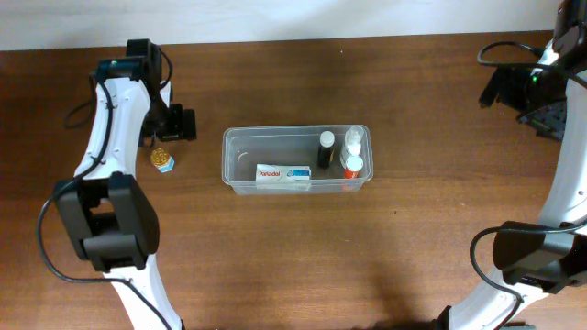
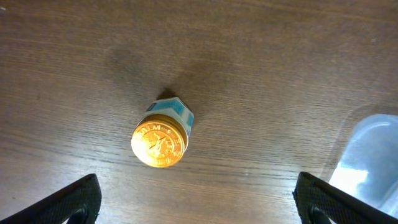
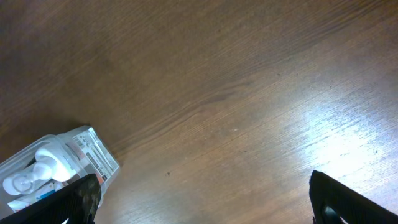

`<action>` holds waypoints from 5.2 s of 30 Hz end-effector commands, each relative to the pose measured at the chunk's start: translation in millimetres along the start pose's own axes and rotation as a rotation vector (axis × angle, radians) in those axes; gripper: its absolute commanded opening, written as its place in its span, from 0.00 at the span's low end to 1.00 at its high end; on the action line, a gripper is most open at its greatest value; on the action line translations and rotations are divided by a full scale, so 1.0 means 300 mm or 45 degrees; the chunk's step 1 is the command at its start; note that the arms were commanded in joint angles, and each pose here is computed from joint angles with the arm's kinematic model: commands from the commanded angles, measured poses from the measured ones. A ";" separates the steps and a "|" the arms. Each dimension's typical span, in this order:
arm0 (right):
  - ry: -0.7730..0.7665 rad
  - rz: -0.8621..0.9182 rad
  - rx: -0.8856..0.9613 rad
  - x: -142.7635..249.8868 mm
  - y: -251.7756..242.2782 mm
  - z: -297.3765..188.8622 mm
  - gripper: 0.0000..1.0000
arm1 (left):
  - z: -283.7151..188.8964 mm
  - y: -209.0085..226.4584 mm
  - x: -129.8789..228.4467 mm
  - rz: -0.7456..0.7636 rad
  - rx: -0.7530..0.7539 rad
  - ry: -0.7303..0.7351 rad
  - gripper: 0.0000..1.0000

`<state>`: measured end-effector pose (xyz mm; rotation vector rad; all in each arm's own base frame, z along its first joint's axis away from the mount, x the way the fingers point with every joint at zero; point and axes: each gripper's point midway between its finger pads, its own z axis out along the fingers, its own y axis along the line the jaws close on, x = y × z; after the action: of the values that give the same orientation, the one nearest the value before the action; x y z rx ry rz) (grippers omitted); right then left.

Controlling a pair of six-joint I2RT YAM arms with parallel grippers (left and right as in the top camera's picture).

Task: Pack container
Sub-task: 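Move the left gripper to the balm jar and grasp it, then lift the balm jar and carry it into the container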

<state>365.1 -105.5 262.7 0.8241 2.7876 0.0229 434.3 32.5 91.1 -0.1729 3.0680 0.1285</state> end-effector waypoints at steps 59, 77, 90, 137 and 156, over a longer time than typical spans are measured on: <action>-0.001 0.007 0.012 0.000 -0.005 0.000 0.98 | 0.328 0.039 0.043 -0.031 0.011 0.189 0.47; -0.001 0.006 0.012 0.000 -0.005 0.000 0.98 | 0.176 0.006 0.013 -0.038 0.109 0.201 0.42; -0.001 0.006 0.012 0.000 -0.005 0.000 0.98 | -0.091 -0.133 0.016 0.125 0.183 0.182 0.43; -0.001 0.006 0.012 0.000 -0.005 0.000 0.98 | 0.027 -0.621 0.134 0.510 0.126 0.097 0.37; -0.001 0.006 0.012 0.000 -0.005 0.000 0.99 | 0.098 -0.640 0.134 0.506 0.130 0.077 0.50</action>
<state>365.2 -105.4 262.8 0.8235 2.7873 0.0230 417.9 -159.3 30.8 0.4498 3.1431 -0.0178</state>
